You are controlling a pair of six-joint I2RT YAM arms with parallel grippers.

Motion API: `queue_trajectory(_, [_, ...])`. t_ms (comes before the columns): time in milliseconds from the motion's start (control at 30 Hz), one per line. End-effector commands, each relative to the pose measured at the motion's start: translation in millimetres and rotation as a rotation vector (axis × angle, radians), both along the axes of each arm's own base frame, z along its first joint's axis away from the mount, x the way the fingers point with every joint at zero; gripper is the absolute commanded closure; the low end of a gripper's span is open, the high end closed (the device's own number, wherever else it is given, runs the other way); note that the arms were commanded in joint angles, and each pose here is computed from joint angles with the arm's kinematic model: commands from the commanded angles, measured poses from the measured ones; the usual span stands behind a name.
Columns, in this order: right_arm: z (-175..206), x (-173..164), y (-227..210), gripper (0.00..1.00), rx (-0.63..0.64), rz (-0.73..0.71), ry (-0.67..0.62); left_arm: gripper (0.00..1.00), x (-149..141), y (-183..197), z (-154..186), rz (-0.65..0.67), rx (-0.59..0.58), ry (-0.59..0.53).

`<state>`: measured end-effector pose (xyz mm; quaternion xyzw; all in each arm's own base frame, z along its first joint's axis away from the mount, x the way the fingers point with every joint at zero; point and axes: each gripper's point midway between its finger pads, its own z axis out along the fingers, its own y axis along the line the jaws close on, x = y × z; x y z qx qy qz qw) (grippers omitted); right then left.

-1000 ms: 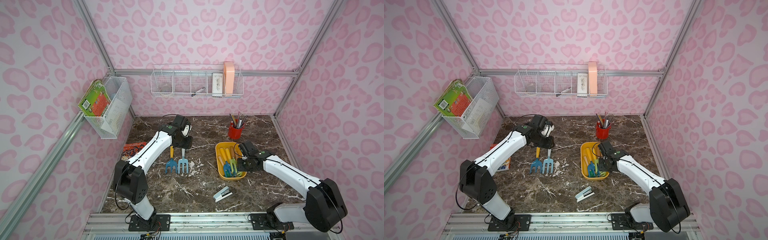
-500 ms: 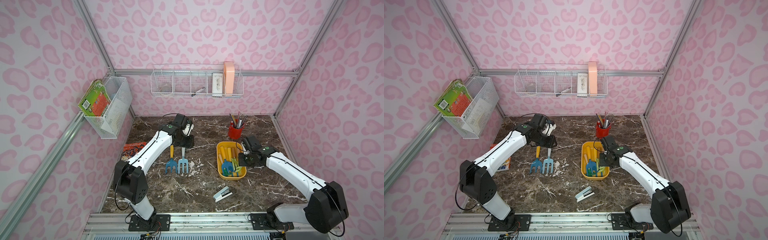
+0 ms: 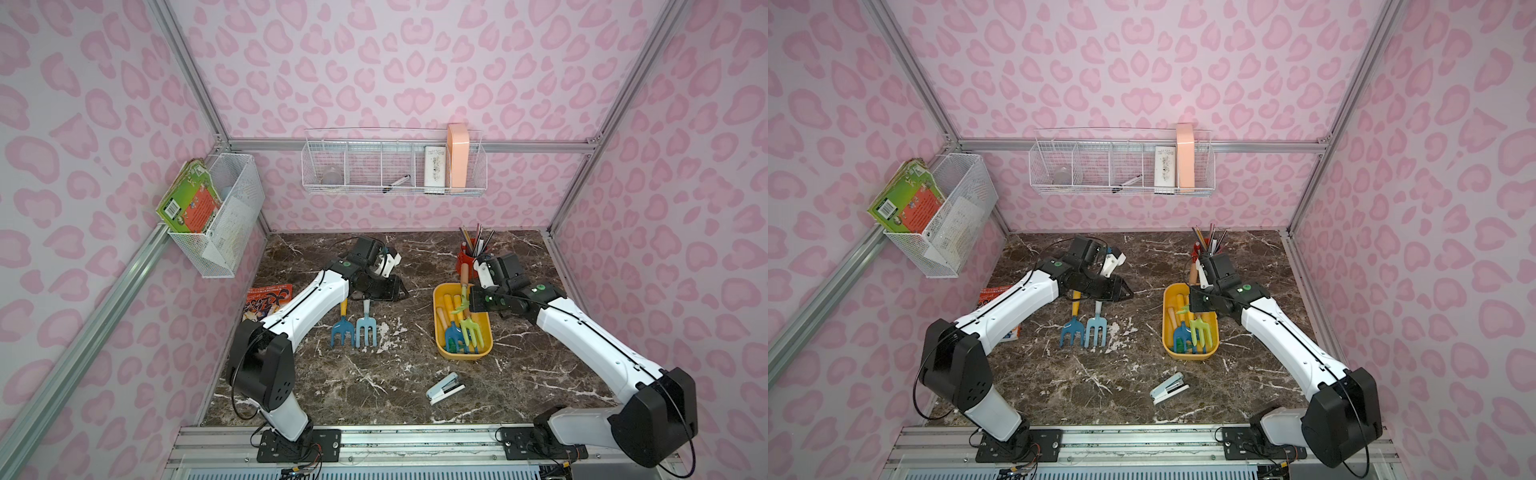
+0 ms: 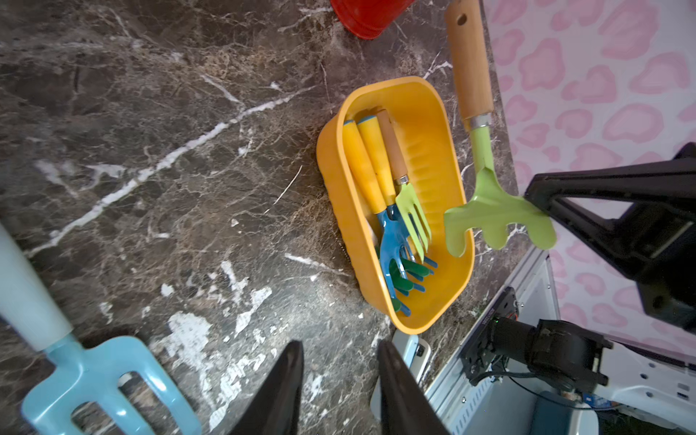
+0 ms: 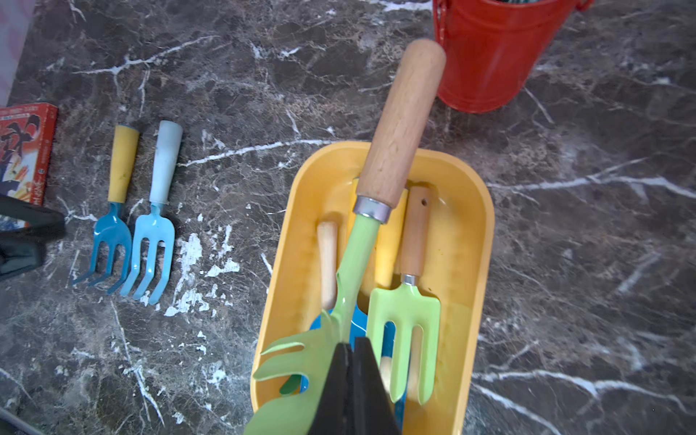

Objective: Take the hand rake out of the storage box
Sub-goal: Pick up the rake from the storage box.

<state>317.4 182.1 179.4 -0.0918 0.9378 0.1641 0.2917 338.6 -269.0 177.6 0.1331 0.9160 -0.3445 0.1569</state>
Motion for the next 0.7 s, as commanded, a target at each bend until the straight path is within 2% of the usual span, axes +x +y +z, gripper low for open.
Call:
queue_trajectory(0, [1, 4, 22, 1.00, 0.084, 0.065, -0.030, 0.61, 3, -15, 5, -0.013, -0.092, 0.017])
queue_trajectory(300, [7, 1, 50, 1.00, 0.223, 0.136, -0.083, 0.53, 2, -41, -2, -0.035, -0.295, 0.085])
queue_trajectory(667, [24, -8, 71, 1.00, 0.393, 0.204, -0.119, 0.52, -10, -48, -6, -0.085, -0.411, 0.090])
